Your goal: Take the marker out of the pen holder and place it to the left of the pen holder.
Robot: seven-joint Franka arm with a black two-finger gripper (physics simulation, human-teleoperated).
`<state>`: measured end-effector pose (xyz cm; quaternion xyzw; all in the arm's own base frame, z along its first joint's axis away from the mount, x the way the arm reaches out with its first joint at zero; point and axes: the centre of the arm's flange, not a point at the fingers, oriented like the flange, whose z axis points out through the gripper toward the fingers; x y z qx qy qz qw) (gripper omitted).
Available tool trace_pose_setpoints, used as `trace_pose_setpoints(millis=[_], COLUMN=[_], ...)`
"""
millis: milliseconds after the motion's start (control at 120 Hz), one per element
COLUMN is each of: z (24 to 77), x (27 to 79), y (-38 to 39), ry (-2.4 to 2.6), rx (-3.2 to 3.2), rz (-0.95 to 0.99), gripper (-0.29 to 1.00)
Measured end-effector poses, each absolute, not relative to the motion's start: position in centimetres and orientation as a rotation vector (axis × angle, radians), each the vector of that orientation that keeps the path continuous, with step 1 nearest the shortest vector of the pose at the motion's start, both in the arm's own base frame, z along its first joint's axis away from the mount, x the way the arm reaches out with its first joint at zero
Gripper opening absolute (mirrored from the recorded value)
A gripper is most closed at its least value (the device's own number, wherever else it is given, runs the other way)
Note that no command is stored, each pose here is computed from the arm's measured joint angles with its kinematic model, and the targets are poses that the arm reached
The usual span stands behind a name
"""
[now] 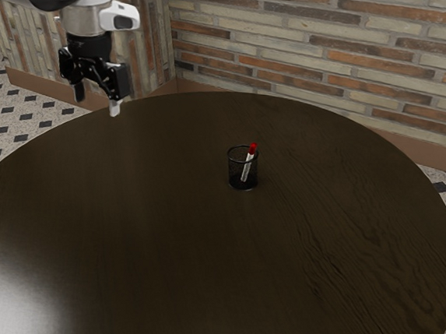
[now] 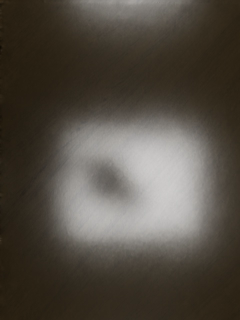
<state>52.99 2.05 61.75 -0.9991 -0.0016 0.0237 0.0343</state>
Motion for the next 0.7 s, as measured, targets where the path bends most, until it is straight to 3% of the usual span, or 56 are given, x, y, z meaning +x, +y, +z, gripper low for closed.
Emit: trace_pose_setpoints(millis=[167,350,475,700], z=[60.5,50.0,46.0,40.9], x=[53.8,64.7,71.2,76.7], y=[2.9,0.0,-3.3,-8.1], ry=[-0.01,0.052,0.088,0.148], rx=[-3.052,-3.044,-3.043,-3.054], rz=[0.106,0.038,-0.112,-0.359], gripper=[0.7,0.7,0.7,0.7])
